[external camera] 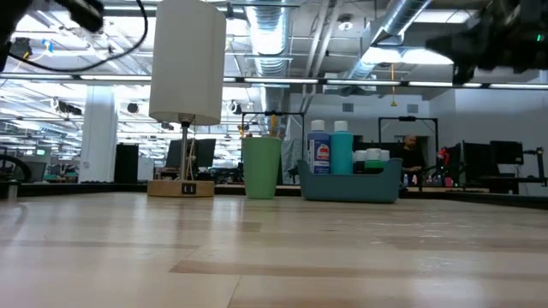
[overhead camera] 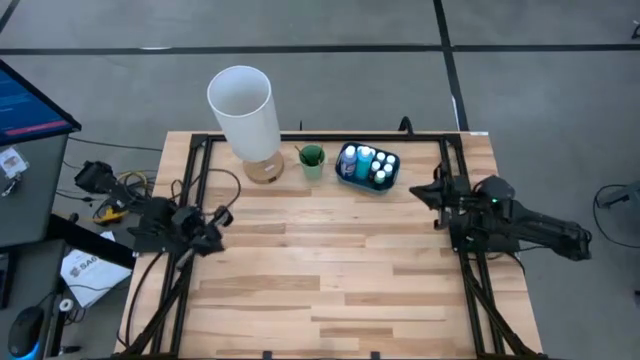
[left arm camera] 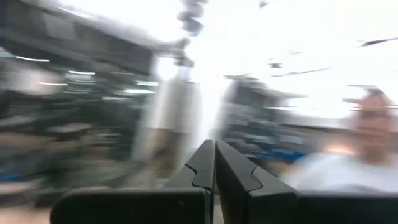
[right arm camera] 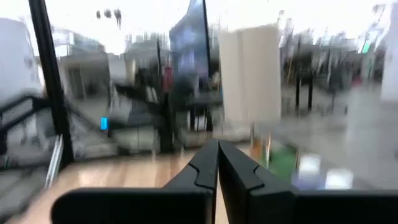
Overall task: Pick & Place Paint Supplies
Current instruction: Return to Home Position
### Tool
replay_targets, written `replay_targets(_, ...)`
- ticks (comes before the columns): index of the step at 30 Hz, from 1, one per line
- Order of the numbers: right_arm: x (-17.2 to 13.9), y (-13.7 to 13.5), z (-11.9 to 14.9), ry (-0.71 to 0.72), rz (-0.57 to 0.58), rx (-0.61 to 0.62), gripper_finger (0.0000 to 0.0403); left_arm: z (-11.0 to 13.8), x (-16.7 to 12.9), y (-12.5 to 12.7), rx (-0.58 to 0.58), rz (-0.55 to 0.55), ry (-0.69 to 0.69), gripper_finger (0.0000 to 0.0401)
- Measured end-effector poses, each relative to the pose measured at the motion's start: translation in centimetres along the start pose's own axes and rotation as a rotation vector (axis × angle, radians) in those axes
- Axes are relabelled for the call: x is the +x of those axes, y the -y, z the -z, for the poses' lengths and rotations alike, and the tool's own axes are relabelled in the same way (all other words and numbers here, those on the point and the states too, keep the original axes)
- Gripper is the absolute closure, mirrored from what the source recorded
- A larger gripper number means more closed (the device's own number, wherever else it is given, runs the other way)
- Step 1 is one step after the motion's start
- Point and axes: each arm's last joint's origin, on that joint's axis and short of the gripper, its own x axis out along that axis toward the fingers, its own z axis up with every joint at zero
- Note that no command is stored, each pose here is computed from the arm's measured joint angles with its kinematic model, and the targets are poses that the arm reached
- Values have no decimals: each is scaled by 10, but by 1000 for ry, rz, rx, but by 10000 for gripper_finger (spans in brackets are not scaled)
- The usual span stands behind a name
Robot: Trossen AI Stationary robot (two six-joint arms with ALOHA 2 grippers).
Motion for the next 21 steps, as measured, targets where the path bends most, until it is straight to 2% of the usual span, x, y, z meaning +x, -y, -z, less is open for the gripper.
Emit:
replay_targets(2, 0, 1, 9, -44, -7, 8, 396, -2, -1, 2, -55, 173, -15, 401)
replay_targets(4, 0, 0, 9, -7, -24, 3, 399, -5, -3, 2, -114, 299, -36, 401)
replay_targets(6, 0, 0, 14, 0, -32, 3, 401, -5, -4, -1, -144, 363, -72, 401)
replay_targets(9, 1, 1, 28, -20, -40, 14, 401, -4, -5, -7, -122, 423, -125, 401)
replay_targets(11, 0, 2, 37, -3, -56, 37, 401, -4, -5, -11, -99, 445, -151, 401)
replay_targets(14, -1, 2, 41, -39, -55, 61, 402, -7, -8, -19, -131, 438, -178, 401)
replay_targets(21, -1, 2, 40, -34, -53, 76, 402, -21, -14, -30, -101, 286, -85, 399)
